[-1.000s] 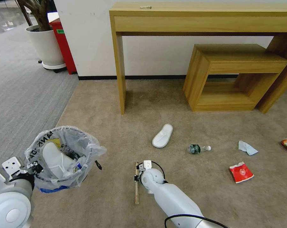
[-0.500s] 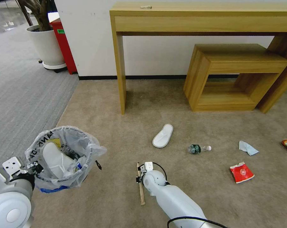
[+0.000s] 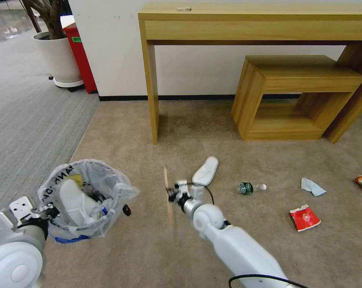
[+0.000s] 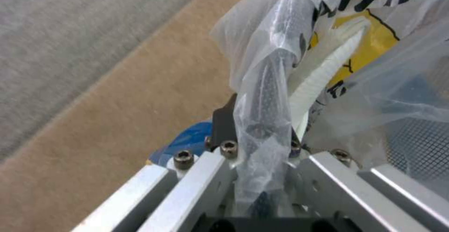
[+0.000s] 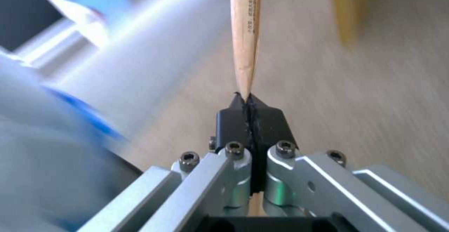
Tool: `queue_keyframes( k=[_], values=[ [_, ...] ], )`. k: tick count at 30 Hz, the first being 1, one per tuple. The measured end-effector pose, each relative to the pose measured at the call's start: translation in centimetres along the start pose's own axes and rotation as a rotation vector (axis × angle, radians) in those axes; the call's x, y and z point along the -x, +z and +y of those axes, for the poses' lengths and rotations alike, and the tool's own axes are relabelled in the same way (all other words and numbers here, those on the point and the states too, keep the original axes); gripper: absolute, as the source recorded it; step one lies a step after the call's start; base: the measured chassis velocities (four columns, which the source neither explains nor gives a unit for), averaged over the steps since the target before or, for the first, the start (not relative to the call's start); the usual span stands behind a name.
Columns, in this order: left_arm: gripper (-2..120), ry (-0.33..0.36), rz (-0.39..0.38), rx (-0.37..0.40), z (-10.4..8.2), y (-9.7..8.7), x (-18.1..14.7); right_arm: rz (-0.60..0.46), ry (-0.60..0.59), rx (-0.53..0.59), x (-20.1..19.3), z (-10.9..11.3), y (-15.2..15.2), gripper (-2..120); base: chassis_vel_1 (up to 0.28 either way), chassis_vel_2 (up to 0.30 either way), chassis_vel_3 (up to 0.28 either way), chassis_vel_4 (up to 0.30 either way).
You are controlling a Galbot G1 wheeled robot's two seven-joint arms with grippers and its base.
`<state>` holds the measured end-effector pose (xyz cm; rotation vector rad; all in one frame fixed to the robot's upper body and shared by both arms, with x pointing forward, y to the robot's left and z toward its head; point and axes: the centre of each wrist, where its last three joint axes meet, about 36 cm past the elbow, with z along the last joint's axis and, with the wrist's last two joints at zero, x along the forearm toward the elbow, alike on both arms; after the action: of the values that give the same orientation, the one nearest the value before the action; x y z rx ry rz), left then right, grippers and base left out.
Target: Pick up the trash bin and place the garbage on the floor into it.
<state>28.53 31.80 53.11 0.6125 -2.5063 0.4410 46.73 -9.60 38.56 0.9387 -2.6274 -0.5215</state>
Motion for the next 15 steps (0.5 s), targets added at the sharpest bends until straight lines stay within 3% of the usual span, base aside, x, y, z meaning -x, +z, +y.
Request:
queue_keyframes(
  k=[7, 15],
  values=[
    [0, 0.009, 0.08, -0.012, -0.2, 1.0, 1.3, -0.25, -0.325, -0.005, -2.0, 0.9, -4.2, 0, 0.0, 0.0, 0.0, 0.0],
    [0, 0.023, 0.109, -0.018, -0.4, 1.5, 1.5, -0.378, -0.563, -0.014, -1.8, 1.7, -5.6, 0, 0.0, 0.0, 0.0, 0.0]
  ],
)
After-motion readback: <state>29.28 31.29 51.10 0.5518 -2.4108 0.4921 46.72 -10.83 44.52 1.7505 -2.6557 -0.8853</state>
